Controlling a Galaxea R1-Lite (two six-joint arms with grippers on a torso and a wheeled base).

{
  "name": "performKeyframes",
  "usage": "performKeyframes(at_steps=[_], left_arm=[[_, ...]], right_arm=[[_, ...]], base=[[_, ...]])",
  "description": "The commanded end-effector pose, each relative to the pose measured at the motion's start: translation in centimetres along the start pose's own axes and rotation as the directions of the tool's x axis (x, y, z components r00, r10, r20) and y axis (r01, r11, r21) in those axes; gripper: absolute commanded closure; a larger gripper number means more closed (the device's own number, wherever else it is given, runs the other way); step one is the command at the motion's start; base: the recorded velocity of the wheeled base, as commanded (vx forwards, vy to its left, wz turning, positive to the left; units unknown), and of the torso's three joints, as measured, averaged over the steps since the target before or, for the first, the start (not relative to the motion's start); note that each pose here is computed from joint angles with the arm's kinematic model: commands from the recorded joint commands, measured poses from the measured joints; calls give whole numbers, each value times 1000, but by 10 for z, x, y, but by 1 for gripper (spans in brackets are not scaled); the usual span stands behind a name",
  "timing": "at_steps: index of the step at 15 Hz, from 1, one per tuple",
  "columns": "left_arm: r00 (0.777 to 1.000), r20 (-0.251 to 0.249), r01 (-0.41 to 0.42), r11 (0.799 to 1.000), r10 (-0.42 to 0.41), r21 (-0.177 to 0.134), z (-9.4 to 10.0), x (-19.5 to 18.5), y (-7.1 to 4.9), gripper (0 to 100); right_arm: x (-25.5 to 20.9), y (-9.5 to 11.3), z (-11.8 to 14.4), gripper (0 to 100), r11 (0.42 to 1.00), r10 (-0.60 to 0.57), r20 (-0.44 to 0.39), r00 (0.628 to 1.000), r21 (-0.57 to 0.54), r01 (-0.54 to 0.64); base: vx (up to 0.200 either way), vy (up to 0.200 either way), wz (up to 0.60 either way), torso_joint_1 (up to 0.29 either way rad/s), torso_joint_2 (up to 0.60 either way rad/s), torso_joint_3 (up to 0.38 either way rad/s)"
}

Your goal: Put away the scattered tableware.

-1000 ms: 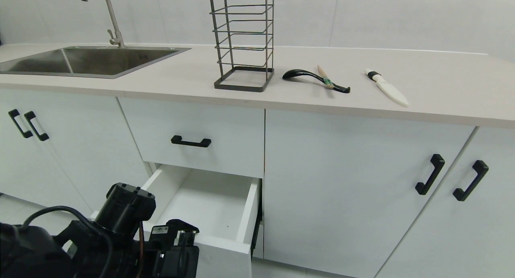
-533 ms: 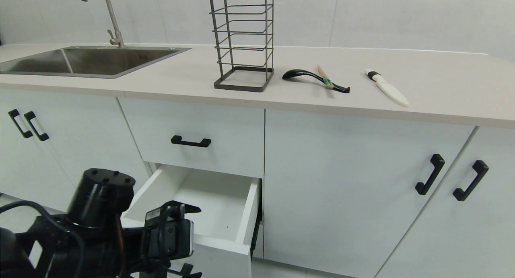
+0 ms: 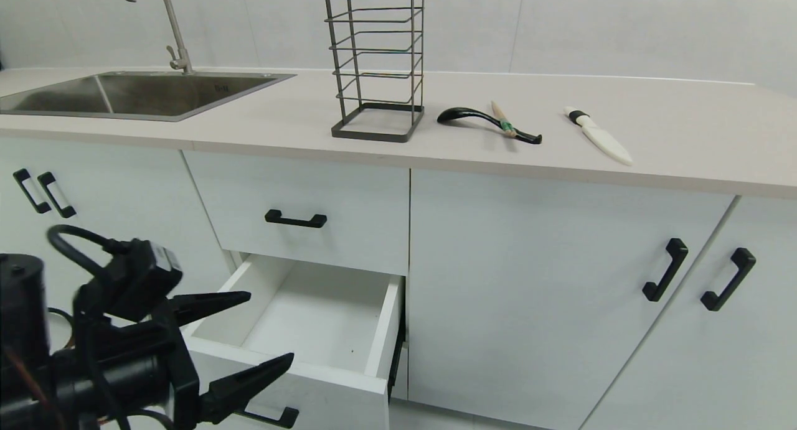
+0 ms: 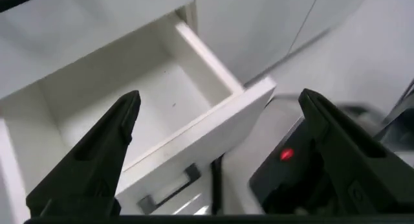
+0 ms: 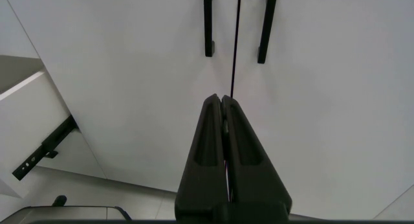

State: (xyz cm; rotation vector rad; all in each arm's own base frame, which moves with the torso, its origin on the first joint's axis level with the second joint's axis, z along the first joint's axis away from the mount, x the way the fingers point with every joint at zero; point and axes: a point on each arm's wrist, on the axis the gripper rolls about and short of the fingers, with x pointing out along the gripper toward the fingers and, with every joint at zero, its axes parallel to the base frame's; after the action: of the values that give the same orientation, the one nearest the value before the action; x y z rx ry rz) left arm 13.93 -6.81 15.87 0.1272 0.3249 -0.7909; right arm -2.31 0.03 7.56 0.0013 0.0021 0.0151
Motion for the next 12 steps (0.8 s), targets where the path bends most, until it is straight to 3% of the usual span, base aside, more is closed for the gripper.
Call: performKeyframes(at_steps=[1,2,4,5,6,7,12], left_arm=[[992,117,-56,998,57,-16,-5,-23,-2,0],[982,169,-92,996,89,10,-13,-35,-5,0],[960,240,-179,975,145,130,-30,-59,-14,0],[947,266,-227,962,182,150,-33,-66,-16,0],[915,317,-313,936,252,160,-40,-82,-21,0],[898,353,-338,926,264,166,-45,-90,-27,0],[835,444,-420,897,324,136,-85,-124,-62,0]], right_arm=[[0,0,0,100,1000,0,-2,1000,0,0],[0,0,0,100,1000,0,-1,1000,0,0],[0,0,0,100,1000,0,-1,1000,0,0],[0,0,0,100,1000,0,-1,1000,0,0],[0,0,0,100,1000,0,-1,1000,0,0],[0,0,0,100,1000,0,-1,1000,0,0],[0,0,0,100,1000,0,-1,1000,0,0]], base=[[0,0,0,0,0,0],[0,0,0,0,0,0],[0,0,0,0,0,0],[0,0,0,0,0,0],[0,0,0,0,0,0],[0,0,0,0,0,0],[0,0,0,0,0,0]])
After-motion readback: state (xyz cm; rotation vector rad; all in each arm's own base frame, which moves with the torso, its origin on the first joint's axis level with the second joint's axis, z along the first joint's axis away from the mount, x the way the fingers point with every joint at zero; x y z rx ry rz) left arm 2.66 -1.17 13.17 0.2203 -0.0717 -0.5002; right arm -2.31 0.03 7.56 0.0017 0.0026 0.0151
